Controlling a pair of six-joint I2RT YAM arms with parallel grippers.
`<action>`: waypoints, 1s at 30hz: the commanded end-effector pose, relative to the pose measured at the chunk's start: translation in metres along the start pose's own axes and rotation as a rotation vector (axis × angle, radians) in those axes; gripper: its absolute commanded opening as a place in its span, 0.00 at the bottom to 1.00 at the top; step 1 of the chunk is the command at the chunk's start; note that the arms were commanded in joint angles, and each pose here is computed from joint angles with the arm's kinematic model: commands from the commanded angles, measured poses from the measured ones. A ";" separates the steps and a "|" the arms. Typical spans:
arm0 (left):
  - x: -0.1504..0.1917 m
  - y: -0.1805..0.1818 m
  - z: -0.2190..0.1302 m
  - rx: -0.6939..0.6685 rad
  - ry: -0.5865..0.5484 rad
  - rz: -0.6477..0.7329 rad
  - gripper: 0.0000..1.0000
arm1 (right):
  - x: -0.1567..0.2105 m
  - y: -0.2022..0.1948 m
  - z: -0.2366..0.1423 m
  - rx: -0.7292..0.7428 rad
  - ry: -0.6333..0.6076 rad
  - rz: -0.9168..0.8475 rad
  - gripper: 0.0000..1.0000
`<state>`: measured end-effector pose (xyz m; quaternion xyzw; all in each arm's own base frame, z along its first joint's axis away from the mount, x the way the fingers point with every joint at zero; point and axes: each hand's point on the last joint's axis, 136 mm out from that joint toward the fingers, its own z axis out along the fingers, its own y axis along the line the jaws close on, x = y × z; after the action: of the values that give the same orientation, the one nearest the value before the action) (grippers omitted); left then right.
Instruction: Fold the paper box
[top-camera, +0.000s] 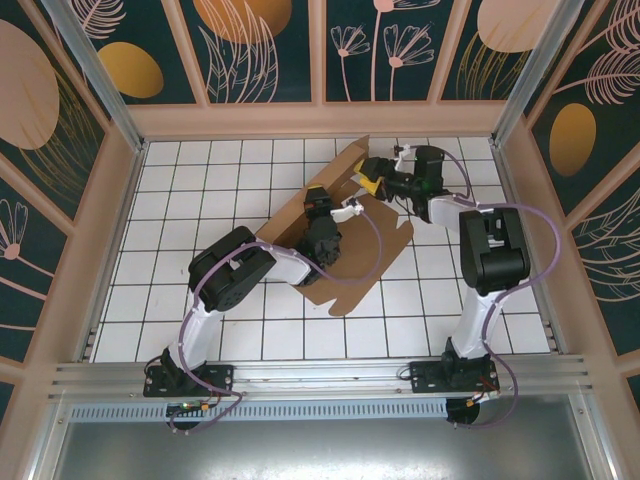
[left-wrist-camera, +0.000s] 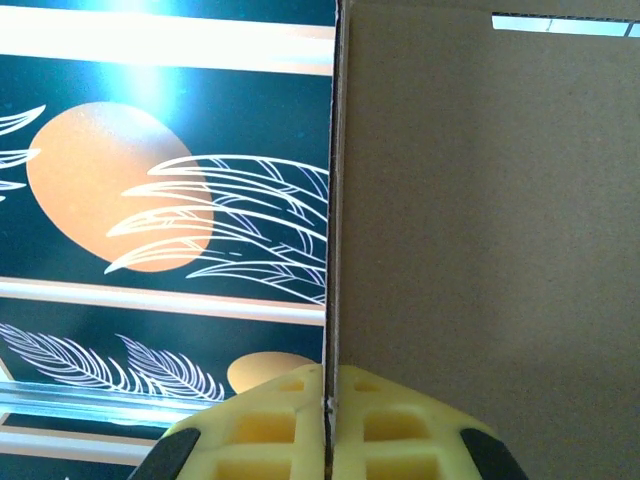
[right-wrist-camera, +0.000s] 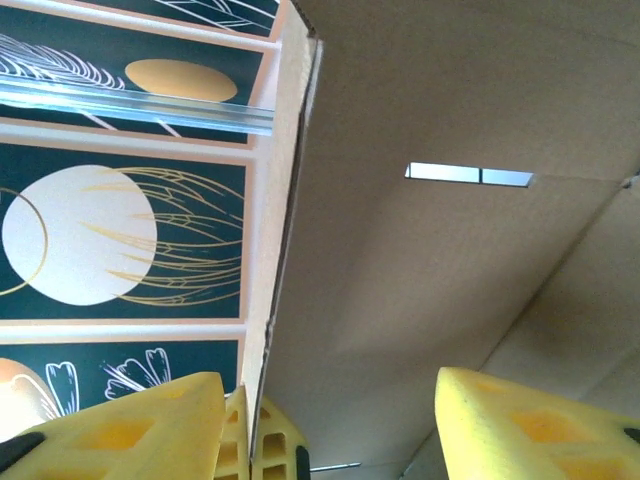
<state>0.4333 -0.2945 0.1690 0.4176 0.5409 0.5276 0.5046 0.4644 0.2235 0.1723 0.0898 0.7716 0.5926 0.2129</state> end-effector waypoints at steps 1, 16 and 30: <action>0.003 0.003 -0.001 -0.016 -0.008 -0.018 0.03 | -0.005 0.029 0.009 -0.099 0.019 -0.091 0.55; 0.001 0.005 -0.001 -0.002 -0.016 -0.013 0.08 | -0.016 0.014 0.035 -0.135 0.042 -0.048 0.42; 0.002 0.002 -0.002 0.016 -0.023 -0.017 0.11 | -0.014 0.022 0.043 -0.236 0.052 -0.039 0.26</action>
<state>0.4334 -0.2920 0.1655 0.4247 0.5401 0.5257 0.5016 0.4963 0.2560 0.1755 0.0578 0.7228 0.6575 0.2044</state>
